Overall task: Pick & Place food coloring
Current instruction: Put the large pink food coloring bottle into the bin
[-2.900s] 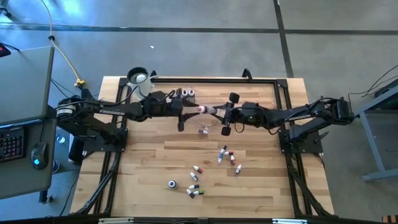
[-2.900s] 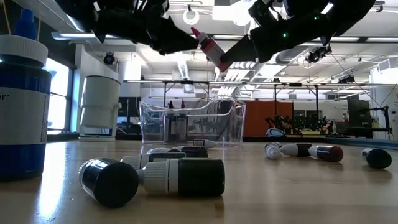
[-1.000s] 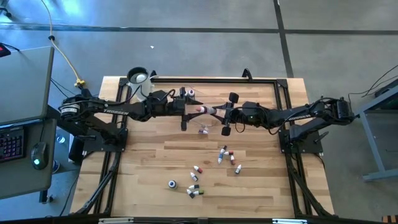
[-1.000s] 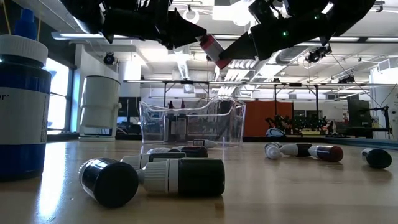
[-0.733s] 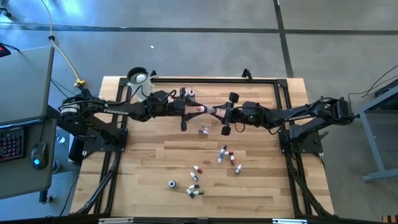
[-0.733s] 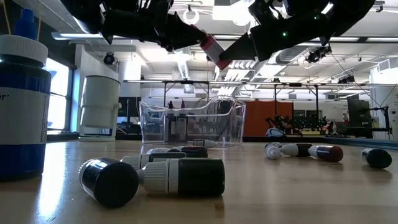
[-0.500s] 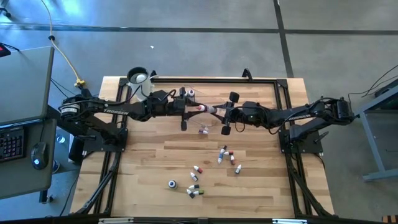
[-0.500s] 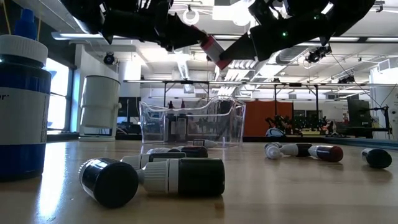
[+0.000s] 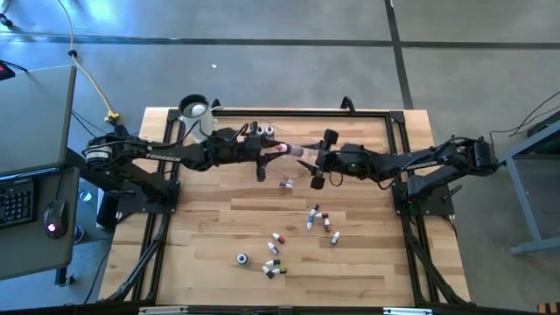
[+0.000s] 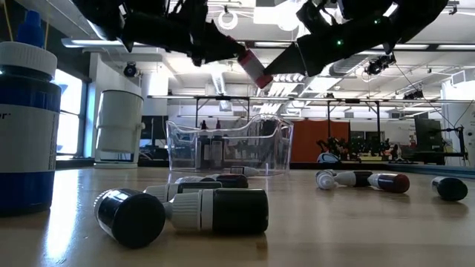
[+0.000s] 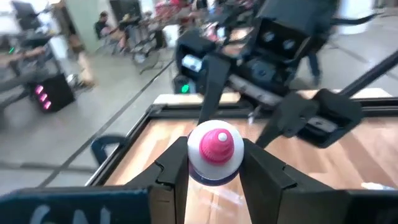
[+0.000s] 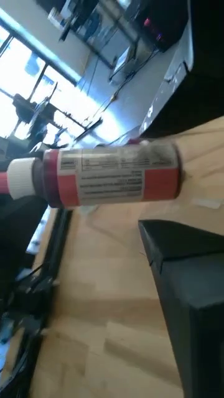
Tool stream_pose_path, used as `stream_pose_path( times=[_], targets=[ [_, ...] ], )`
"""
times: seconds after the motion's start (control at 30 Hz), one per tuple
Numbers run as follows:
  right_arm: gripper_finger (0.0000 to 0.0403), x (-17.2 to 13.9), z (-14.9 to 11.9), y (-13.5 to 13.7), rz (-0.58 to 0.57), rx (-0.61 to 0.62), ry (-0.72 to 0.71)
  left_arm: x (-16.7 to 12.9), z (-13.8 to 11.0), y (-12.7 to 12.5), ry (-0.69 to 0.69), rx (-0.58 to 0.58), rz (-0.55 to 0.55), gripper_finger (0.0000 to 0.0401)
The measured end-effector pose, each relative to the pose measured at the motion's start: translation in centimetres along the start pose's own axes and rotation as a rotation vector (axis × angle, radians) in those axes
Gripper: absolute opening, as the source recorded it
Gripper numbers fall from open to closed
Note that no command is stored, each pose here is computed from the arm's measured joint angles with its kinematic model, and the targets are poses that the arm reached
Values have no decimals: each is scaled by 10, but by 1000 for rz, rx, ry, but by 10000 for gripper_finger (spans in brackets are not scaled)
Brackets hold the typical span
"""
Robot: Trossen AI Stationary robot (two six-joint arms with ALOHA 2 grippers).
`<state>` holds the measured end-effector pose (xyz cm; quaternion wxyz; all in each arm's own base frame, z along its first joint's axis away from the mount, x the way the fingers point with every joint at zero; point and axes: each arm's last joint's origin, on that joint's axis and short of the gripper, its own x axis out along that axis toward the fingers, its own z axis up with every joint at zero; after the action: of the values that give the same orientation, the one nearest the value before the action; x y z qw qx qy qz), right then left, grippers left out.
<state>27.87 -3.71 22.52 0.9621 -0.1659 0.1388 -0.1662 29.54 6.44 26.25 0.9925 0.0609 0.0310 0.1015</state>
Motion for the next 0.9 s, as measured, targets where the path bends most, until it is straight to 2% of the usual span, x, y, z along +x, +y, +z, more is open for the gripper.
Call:
stream_pose_path(
  times=[0.1,0.23,0.47,0.63,0.9],
  targets=[
    [235,0,-3,-2,-93,-20,59,-1,-6,2,70,-38,85,104],
    [243,-1,-10,-5,-206,-103,160,-5,-21,4,244,-83,228,103],
    [239,-1,-11,-3,-157,-108,160,-14,-43,5,476,-147,354,103],
    [240,-1,-11,-2,-134,-105,151,-20,-51,7,556,-172,492,102],
    [238,-1,-11,-2,-134,-103,149,-25,-65,27,644,-286,536,117]
  ],
)
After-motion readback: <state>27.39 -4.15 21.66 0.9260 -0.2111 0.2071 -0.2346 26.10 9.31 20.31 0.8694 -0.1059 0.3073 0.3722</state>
